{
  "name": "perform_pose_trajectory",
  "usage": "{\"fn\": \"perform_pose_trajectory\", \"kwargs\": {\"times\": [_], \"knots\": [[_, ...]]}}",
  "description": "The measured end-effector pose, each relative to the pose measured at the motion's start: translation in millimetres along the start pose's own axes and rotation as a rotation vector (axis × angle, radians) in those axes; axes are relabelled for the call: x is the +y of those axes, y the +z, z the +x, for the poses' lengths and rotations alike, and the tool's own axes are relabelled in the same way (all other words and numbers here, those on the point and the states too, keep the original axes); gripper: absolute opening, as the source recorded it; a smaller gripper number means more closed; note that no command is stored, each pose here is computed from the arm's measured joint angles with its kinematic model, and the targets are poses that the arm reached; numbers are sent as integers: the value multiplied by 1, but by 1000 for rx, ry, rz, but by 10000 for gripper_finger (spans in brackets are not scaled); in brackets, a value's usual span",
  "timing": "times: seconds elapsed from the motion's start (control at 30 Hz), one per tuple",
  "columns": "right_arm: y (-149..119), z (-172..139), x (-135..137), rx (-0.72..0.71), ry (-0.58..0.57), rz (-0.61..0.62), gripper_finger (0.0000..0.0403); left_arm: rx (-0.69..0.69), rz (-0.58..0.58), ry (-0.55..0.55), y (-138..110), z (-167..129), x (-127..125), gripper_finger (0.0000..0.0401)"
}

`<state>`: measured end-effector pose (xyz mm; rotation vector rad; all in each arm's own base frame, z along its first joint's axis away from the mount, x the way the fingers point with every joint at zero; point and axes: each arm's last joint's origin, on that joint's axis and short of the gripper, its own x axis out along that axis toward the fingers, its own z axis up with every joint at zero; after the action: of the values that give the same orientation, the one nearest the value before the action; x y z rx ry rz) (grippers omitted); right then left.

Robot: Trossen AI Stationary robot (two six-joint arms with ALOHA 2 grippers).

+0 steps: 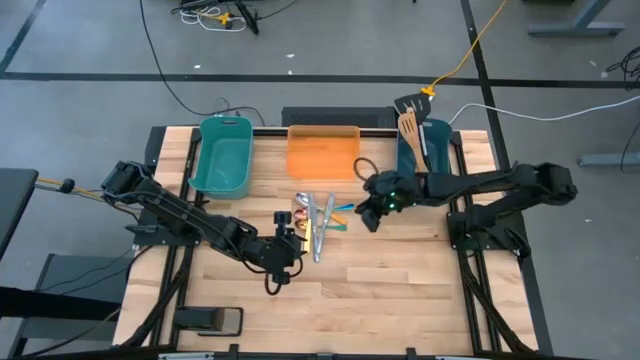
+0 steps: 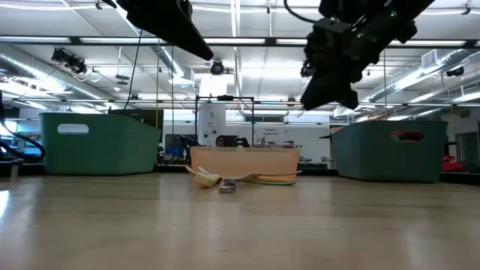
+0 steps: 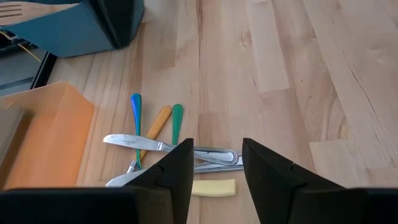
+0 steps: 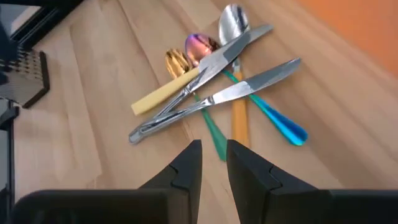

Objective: Pick & Place Kitchen Items
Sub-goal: Put the right silver knife into the orange bin

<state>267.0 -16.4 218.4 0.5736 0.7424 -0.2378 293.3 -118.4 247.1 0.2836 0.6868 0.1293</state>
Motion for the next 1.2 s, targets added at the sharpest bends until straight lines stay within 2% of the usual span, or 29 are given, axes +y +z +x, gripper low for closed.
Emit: {"fn": "perform_pose_trajectory", "kwargs": {"times": [0.23, 0.37, 0.73, 1.2], "knots": [[-9, 43, 10, 65, 129, -19, 84, 0, 0, 0, 0, 0, 0, 142], [-14, 60, 11, 80, 154, 11, 84, -1, 0, 0, 0, 0, 0, 142], [-21, 79, 10, 120, 192, 29, 87, -20, -12, -2, 2, 0, 0, 142], [-27, 82, 20, 66, 154, 21, 172, -19, -12, -1, 2, 0, 0, 142]]}}
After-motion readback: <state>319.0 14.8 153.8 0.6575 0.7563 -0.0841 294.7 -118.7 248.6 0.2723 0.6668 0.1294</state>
